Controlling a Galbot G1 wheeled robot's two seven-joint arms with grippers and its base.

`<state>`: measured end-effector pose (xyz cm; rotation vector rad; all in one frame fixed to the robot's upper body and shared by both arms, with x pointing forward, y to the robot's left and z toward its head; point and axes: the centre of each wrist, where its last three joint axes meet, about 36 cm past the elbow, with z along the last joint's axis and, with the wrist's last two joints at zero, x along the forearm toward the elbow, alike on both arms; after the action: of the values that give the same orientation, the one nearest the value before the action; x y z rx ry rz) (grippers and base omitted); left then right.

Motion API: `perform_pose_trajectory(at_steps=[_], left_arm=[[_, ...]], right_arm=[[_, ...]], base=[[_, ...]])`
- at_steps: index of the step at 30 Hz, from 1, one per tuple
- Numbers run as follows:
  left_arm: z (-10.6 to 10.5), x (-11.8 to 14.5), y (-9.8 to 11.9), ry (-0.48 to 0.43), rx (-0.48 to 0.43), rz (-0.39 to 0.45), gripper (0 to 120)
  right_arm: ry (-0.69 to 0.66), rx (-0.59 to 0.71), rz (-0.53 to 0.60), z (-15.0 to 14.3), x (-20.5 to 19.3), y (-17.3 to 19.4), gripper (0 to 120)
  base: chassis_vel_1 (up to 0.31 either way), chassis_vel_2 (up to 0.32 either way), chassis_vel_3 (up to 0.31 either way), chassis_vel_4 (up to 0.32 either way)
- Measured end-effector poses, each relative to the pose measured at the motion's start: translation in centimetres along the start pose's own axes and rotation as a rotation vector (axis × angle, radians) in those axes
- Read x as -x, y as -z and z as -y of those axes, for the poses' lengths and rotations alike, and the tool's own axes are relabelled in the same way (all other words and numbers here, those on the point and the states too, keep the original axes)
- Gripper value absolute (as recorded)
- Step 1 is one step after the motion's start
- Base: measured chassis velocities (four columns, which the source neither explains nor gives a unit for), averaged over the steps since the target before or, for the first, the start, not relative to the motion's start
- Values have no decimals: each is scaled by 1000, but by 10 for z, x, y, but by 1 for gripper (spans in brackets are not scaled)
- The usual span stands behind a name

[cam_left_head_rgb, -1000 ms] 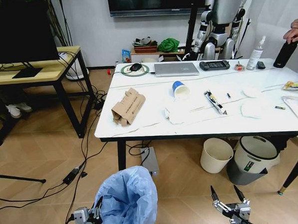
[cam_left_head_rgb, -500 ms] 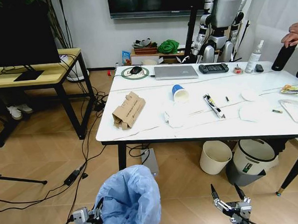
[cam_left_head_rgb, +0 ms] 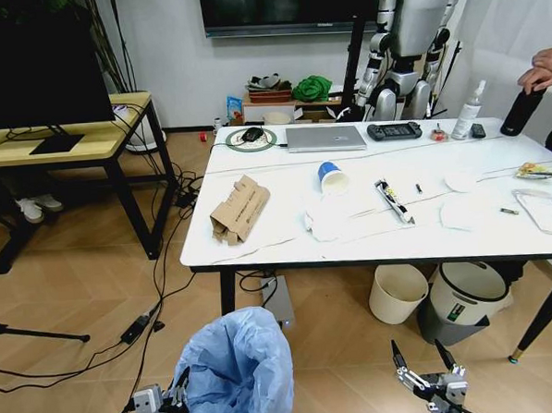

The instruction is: Pick up the trash bin and place the trash from the table into it.

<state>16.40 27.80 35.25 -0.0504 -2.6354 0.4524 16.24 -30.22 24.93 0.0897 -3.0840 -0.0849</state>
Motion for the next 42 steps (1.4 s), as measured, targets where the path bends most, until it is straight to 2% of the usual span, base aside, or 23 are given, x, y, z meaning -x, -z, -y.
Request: perform_pose_trajectory(at_steps=[42], left_arm=[[2, 6, -4, -5, 32, 42, 0]], right_arm=[[3, -6, 4, 0, -1, 2, 100]], base=[[0, 0, 0, 0]])
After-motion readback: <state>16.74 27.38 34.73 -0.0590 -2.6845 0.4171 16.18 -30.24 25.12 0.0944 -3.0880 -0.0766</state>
